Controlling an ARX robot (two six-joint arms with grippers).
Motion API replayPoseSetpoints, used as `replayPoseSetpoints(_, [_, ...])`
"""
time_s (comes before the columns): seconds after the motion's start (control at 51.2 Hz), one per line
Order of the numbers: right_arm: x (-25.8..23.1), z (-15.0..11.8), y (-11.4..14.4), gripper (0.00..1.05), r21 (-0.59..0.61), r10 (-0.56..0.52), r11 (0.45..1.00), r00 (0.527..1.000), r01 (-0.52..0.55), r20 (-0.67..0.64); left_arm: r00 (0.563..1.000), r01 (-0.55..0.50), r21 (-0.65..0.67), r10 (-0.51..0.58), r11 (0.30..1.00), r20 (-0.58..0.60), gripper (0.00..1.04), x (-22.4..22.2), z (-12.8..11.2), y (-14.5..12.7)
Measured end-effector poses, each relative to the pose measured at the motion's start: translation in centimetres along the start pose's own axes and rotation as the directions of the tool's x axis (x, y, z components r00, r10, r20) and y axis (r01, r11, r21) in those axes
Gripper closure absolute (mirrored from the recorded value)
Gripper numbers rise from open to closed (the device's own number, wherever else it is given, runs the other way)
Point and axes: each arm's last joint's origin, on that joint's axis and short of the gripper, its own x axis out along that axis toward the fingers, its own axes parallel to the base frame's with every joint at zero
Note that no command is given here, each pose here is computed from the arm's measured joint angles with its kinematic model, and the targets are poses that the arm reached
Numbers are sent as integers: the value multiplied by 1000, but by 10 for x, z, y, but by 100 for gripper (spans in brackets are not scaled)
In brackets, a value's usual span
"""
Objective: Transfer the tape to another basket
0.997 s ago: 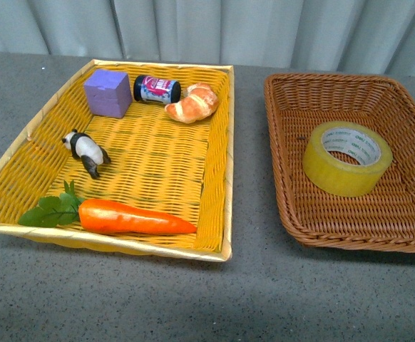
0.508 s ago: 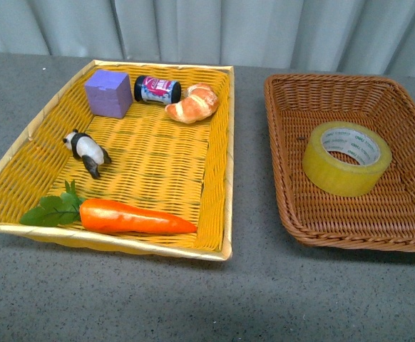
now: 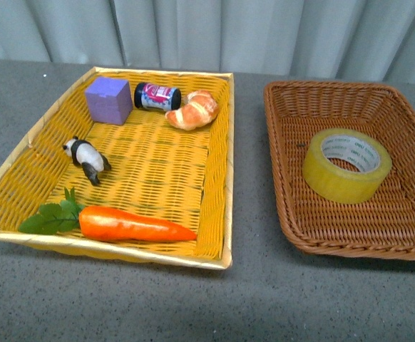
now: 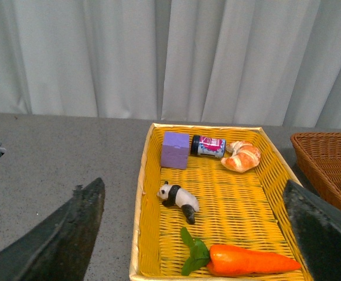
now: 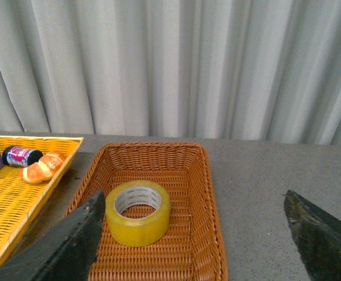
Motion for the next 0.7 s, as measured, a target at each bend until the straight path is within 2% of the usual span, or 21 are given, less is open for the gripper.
replayPoseSetpoints(0.02, [0,0,0,11,0,0,1000,1000,0,0,1000,0,0,0,1000,0,9,0,0,0])
replayPoseSetpoints(0.059, [0,0,0,7,1,0,1000,1000,0,0,1000,0,2,0,1000,0,5,0,0,0])
replayPoseSetpoints(0.137, [0,0,0,10,1,0,1000,1000,0,0,1000,0,2,0,1000,0,7,0,0,0])
replayPoseSetpoints(0.704, [0,0,0,9,1,0,1000,1000,0,0,1000,0,2,0,1000,0,6,0,0,0])
